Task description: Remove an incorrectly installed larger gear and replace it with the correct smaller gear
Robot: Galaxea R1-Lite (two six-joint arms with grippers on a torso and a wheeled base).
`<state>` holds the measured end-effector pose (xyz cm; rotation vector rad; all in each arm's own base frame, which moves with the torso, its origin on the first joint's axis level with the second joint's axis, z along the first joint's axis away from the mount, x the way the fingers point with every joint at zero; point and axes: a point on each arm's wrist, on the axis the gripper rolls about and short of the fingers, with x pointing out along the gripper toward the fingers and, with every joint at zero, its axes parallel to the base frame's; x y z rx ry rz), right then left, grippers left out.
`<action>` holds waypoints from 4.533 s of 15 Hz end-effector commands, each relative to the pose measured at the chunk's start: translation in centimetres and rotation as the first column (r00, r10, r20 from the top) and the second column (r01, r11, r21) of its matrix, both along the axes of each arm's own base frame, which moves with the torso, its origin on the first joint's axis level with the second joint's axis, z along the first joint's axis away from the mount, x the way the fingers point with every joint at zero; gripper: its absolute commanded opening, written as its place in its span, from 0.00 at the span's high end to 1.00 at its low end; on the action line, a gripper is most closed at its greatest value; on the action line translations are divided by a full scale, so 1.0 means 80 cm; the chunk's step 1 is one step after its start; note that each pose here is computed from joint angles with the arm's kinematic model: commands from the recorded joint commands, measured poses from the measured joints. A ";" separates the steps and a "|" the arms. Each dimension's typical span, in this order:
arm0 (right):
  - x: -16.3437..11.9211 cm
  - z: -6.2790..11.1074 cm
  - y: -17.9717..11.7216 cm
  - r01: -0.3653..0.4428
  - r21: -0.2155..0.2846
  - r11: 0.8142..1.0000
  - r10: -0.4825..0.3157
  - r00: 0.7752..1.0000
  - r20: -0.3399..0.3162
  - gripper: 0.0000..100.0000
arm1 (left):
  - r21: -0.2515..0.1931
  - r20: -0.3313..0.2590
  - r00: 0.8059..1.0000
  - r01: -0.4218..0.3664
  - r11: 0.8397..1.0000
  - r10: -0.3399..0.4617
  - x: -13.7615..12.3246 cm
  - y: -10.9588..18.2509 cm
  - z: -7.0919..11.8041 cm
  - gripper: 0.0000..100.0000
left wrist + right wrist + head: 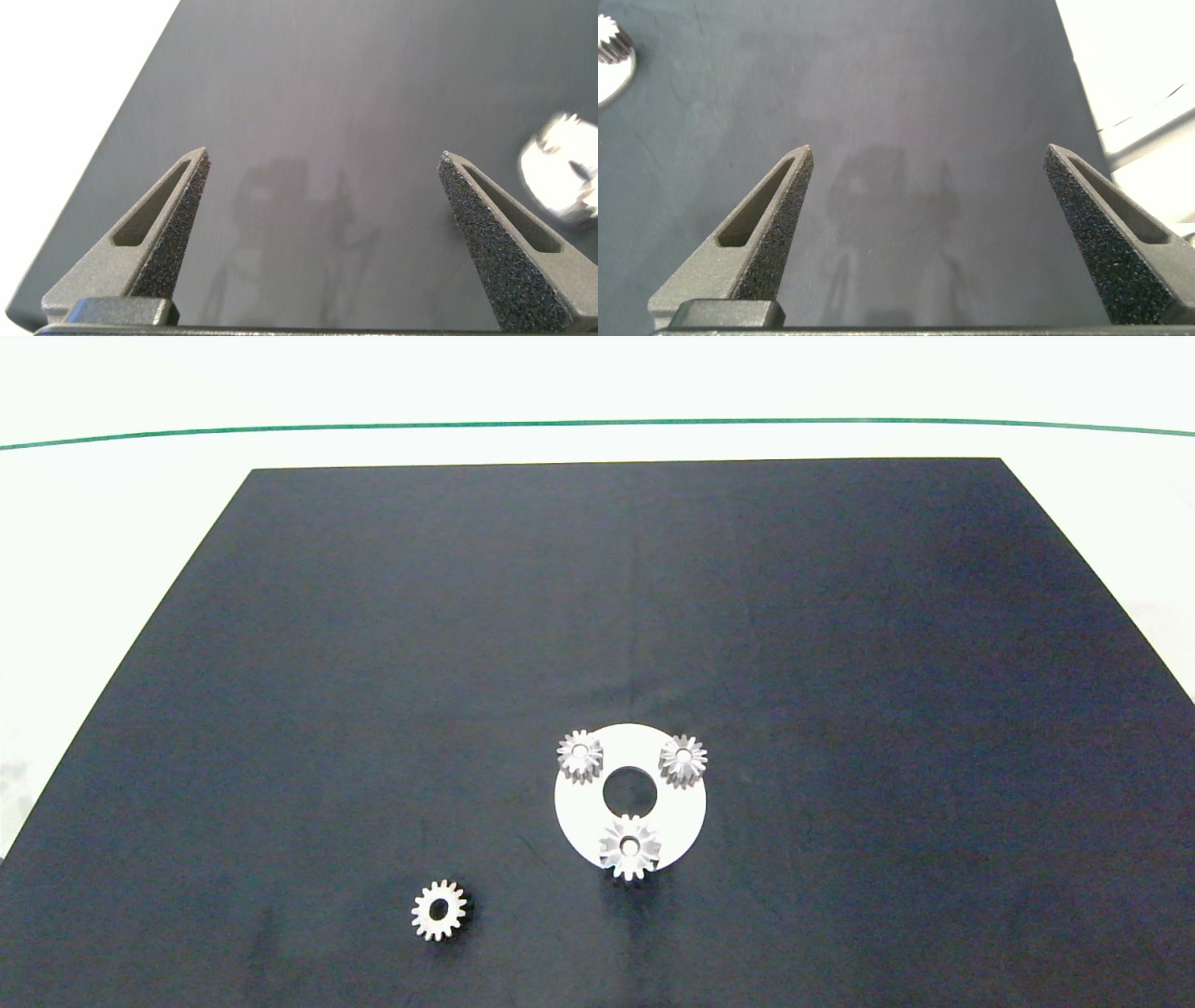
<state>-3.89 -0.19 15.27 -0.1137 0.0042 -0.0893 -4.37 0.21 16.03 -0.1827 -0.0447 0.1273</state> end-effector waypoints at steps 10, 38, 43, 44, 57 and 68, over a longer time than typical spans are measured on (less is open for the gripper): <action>0.116 0.176 -0.006 0.022 -0.112 0.993 -0.073 0.877 -0.475 0.00 | 0.005 -0.627 0.778 -0.048 0.999 0.040 0.118 0.005 0.215 0.00; 0.199 0.175 0.029 -0.206 -0.045 0.978 0.118 0.711 -0.694 0.00 | -0.007 -0.713 0.701 0.010 1.000 -0.012 0.142 0.001 0.224 0.00; 0.239 0.186 0.103 -0.268 -0.061 0.962 0.153 0.707 -0.690 0.00 | -0.008 -0.673 0.739 0.006 1.000 -0.010 0.126 0.001 0.232 0.00; 0.240 0.190 0.124 -0.302 -0.053 0.952 0.186 0.705 -0.685 0.00 | -0.008 -0.671 0.742 0.006 1.000 -0.010 0.124 0.001 0.233 0.00; 0.252 0.171 0.313 -0.530 -0.144 0.836 0.251 0.602 -0.758 0.00 | -0.008 -0.665 0.747 0.004 1.000 -0.009 0.121 0.001 0.234 0.00; 0.264 0.107 0.390 -0.606 -0.235 0.760 0.143 0.508 -0.850 0.00 | -0.008 -0.667 0.745 0.001 1.000 -0.006 0.122 0.001 0.233 0.00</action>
